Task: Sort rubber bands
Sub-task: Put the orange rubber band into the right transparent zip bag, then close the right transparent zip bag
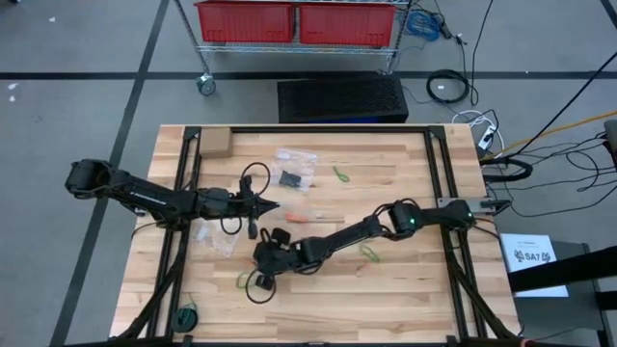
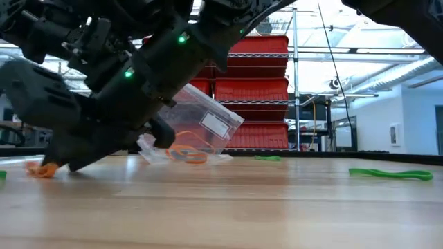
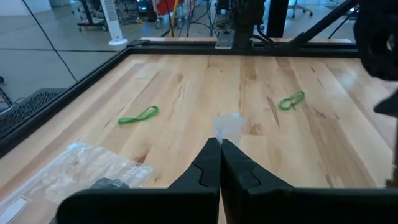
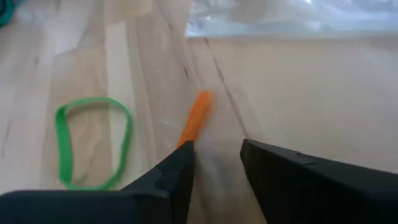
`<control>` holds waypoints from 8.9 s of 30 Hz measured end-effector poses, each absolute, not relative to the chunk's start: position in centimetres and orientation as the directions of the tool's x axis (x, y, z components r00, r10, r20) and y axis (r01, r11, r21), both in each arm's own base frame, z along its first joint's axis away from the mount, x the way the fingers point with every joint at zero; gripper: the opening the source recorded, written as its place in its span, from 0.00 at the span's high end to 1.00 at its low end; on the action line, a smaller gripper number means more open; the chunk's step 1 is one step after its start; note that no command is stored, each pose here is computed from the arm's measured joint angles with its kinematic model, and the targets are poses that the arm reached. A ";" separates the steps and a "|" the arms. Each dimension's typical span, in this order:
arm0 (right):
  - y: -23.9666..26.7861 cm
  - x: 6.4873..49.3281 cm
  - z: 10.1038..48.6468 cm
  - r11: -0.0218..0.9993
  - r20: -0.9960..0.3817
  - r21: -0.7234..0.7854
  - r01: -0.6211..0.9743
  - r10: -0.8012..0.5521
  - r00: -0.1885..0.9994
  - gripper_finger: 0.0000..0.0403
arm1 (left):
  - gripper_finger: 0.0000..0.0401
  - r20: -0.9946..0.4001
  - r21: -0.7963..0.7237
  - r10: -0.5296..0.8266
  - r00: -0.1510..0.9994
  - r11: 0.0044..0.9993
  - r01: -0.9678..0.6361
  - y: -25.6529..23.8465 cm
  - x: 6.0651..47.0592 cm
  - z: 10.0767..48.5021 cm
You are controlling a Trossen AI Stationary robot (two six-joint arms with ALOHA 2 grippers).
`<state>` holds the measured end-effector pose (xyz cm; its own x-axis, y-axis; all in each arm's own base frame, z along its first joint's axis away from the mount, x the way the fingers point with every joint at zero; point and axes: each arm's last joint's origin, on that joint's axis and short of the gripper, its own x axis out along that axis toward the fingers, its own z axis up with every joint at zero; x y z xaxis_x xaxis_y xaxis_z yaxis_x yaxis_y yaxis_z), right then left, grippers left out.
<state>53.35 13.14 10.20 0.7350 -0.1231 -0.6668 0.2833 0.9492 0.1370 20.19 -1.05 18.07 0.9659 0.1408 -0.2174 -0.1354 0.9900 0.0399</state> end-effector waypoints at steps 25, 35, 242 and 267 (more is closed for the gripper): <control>14.3 53.1 12.6 0.968 -0.628 0.151 0.200 -0.062 0.776 0.58 | 1.00 -0.187 0.051 0.143 0.972 0.989 -0.136 -1.0 20.3 18.4; 15.0 53.1 10.7 0.965 -0.639 0.164 0.203 -0.053 0.767 0.63 | 1.00 -0.200 0.042 0.140 0.970 0.990 -0.134 -1.0 20.2 18.3; 7.2 38.2 33.2 0.971 -0.906 -0.233 0.057 -0.238 0.352 0.46 | 1.00 -0.425 0.047 0.107 0.899 0.994 -0.096 -0.5 21.2 18.5; 9.8 36.2 27.6 0.953 -0.940 -0.292 0.081 -0.302 0.157 0.46 | 0.98 -0.488 0.060 0.076 0.870 0.997 -0.054 -1.8 23.6 17.7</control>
<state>36.20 9.82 27.57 0.1573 -0.3016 -0.9404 0.0808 0.9530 -0.2922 23.65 -1.77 17.66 0.8696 0.0764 -0.4879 -0.0538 0.9967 0.0601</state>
